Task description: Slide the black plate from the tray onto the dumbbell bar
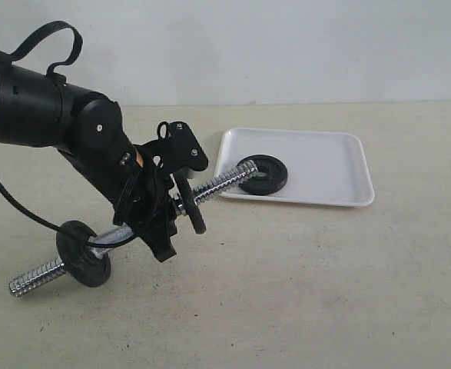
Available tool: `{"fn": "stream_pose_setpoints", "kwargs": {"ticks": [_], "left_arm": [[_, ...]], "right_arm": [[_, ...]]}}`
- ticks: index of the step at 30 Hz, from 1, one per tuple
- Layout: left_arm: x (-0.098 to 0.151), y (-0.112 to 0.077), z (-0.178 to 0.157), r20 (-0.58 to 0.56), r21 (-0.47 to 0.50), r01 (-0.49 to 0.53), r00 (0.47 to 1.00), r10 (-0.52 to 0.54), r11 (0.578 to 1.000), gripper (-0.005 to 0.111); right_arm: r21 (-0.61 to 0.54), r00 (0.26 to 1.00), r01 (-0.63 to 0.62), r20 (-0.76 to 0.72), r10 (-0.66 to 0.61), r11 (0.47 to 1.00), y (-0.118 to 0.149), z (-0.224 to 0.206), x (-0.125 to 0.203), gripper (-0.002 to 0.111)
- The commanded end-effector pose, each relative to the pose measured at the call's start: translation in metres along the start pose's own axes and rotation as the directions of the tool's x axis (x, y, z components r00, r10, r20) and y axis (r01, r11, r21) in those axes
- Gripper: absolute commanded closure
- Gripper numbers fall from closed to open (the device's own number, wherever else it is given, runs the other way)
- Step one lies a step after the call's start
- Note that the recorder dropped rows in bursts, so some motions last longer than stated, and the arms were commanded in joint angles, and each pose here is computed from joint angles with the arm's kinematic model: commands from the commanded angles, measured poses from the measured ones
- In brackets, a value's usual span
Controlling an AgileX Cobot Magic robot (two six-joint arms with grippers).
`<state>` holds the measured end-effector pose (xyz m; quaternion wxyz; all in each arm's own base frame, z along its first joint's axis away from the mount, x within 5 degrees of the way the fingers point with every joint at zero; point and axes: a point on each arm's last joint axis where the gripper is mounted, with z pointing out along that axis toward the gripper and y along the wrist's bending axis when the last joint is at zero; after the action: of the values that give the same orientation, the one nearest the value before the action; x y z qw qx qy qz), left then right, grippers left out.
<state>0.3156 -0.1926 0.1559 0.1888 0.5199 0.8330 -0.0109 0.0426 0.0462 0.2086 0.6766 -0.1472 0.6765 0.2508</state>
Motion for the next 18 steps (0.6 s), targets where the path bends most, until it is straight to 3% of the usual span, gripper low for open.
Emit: {"fn": "stream_pose_setpoints", "kwargs": {"ticks": [1,10,18], "left_arm": [[-0.013,0.011,-0.02,0.11,-0.064,0.048,0.993,-0.041,0.997,0.102],[-0.017,0.012,-0.021,0.164,-0.064,0.112,0.981,-0.101,0.992,0.102],[-0.021,0.016,-0.022,0.22,-0.076,0.162,0.965,-0.142,0.984,0.102]], "right_arm": [[0.073,0.999,0.02,0.044,-0.023,0.997,-0.006,-0.001,-0.005,0.106],[0.18,0.98,0.102,0.148,-0.13,0.978,-0.012,-0.002,-0.035,0.106],[0.186,0.963,0.177,0.17,-0.209,0.967,-0.014,0.024,-0.103,0.106]]}}
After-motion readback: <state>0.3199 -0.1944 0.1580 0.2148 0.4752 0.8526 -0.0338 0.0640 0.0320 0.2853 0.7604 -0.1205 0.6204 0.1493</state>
